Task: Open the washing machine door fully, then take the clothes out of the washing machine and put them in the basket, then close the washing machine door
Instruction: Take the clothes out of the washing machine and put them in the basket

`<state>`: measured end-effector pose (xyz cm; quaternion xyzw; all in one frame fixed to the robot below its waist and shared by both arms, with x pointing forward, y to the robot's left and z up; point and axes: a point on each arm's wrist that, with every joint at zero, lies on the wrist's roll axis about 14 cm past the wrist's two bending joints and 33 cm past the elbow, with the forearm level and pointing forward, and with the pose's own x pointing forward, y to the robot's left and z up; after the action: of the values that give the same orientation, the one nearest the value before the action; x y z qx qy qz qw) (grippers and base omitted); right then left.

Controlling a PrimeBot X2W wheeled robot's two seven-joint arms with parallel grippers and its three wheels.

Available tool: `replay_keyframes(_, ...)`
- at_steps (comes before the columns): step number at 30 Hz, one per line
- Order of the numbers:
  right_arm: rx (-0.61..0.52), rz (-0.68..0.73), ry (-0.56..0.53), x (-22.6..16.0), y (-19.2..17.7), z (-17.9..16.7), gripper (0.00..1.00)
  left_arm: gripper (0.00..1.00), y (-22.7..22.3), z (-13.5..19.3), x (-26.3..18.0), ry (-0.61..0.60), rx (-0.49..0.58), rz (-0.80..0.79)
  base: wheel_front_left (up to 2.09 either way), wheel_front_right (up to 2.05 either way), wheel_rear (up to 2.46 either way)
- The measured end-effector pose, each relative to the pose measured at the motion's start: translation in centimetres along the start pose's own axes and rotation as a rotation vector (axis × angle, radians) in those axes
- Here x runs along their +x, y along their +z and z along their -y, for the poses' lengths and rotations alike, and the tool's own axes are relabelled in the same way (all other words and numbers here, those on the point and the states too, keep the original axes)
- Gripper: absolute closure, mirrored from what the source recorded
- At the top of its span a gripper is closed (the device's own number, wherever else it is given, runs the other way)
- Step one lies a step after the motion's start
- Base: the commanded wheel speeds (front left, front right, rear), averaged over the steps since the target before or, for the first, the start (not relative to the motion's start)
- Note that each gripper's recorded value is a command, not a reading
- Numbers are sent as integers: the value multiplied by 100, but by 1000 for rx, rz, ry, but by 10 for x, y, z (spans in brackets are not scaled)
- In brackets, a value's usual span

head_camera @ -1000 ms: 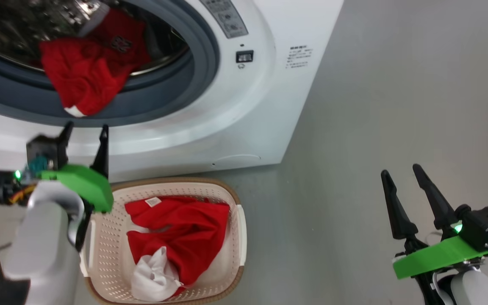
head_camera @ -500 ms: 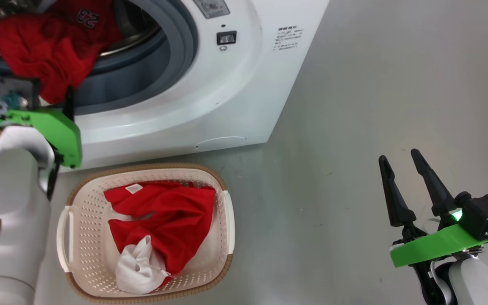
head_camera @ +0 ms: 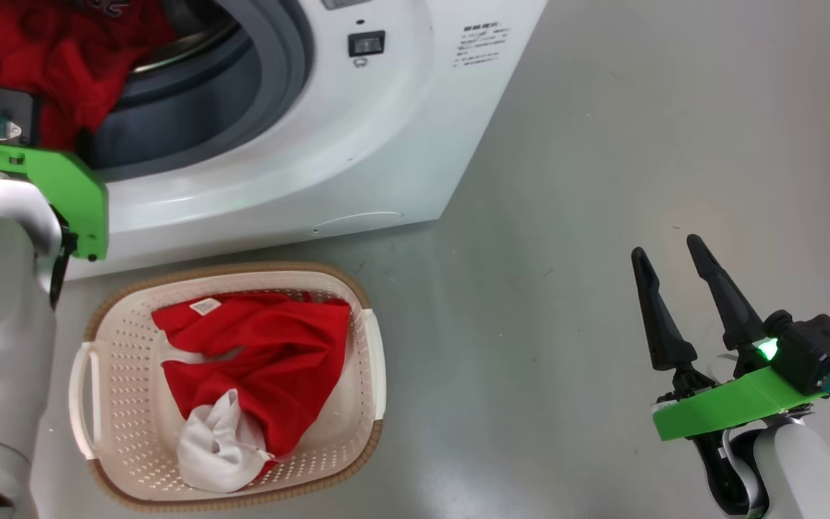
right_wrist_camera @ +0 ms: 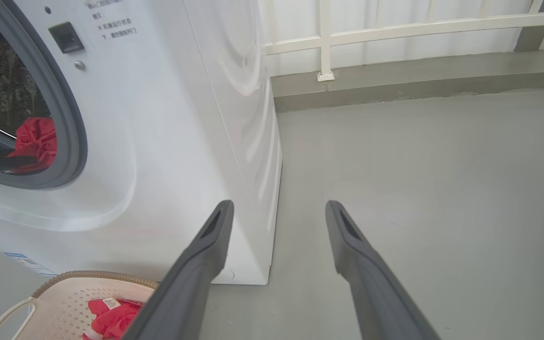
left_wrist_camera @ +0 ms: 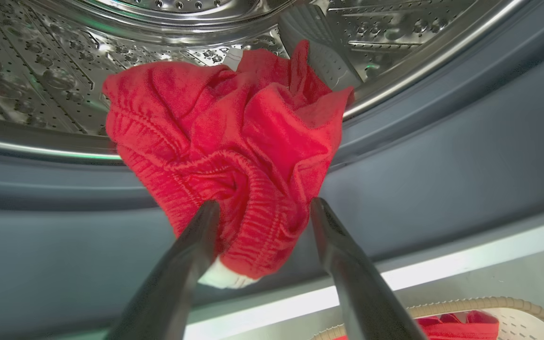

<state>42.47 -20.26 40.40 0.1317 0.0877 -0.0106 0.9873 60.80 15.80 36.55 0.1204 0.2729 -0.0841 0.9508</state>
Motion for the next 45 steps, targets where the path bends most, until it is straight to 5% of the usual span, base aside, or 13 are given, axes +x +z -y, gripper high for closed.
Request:
replay_keyframes(8,-4,2,-16,0,1,5,0,0,-9,5,7,-14,8,-53,0,0,0)
replay_keyframes(9,-4,3,-17,0,1,6,0,15,-10,6,8,-15,10,-54,0,0,0)
replay_keyframes(10,-4,4,-17,1,1,6,0,53,-10,7,8,-17,11,-55,0,0,0)
replay_keyframes(12,-3,6,-16,2,2,5,0,89,-10,6,8,-18,15,-55,0,0,0)
replay_keyframes(13,-2,6,-15,2,2,5,0,100,-10,6,8,-18,17,-52,0,0,0)
replay_keyframes(20,4,14,-3,4,4,0,0,100,3,3,3,-19,-35,29,0,0,0)
replay_keyframes(35,5,50,49,4,17,-15,0,100,56,-12,-53,29,-475,432,0,0,0)
replay_keyframes(45,9,56,96,5,19,-31,0,100,69,-28,-117,84,-530,650,0,0,0)
